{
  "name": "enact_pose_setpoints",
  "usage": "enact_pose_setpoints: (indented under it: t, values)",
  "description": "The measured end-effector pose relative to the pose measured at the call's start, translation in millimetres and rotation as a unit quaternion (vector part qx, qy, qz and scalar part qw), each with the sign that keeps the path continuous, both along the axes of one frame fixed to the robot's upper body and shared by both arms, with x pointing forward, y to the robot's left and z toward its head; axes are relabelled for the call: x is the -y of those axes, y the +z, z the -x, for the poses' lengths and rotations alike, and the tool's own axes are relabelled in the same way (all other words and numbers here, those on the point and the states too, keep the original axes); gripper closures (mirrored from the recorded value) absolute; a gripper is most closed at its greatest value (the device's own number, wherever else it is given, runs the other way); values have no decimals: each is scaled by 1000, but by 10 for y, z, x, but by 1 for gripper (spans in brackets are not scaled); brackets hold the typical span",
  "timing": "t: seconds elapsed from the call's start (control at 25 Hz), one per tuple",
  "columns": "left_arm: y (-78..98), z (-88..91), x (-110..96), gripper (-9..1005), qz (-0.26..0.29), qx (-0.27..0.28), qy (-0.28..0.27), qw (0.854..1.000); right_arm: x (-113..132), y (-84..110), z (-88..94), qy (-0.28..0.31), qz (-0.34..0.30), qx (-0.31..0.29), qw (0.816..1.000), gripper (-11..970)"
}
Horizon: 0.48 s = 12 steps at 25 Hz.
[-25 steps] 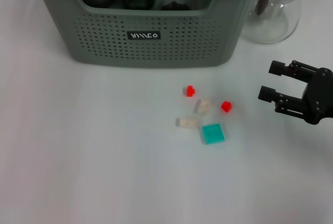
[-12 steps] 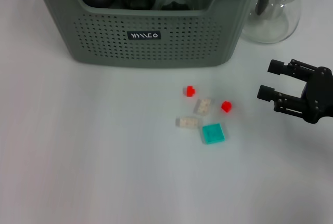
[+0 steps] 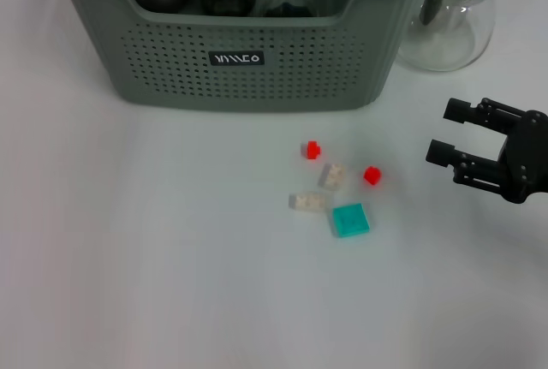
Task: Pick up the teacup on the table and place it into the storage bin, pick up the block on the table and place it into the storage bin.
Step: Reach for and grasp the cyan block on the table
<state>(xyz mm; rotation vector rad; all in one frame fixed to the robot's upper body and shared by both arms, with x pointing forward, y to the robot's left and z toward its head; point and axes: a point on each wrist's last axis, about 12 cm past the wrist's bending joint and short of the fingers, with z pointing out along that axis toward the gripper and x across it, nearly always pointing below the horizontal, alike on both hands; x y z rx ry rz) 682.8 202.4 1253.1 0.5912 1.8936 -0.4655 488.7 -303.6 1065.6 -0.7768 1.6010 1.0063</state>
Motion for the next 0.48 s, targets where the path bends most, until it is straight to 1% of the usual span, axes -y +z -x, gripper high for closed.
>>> enact_pose_setpoints:
  t: [0.08,0.16,0.24,0.28,0.32,0.36,0.44,0.48]
  values:
    - [84,257,-110,503,55,42,-46,997,8,-1,3,-1,0,0,1000,198]
    - [149,540,-235,433,103,77,-104,986,12,0,2,-2,0,0,1000,198]
    - [158,784,-377,363,134,104,-151,974,14,1,1,-2,1,0,1000,198]
    - [111,965,-497,363,151,119,-184,964,14,1,0,-2,1,0,1000,198]
    - [78,1023,-549,363,155,123,-192,961,13,1,-1,-2,1,0,1000,198]
    - [-1,1145,-634,363,160,128,-212,956,12,0,-1,-2,1,0,1000,198]
    - [-202,1357,-801,363,162,139,-235,948,11,-1,-1,-3,1,0,1000,198]
    - [-343,1456,-870,363,160,138,-243,947,12,-1,-1,-3,1,-1,1000,198]
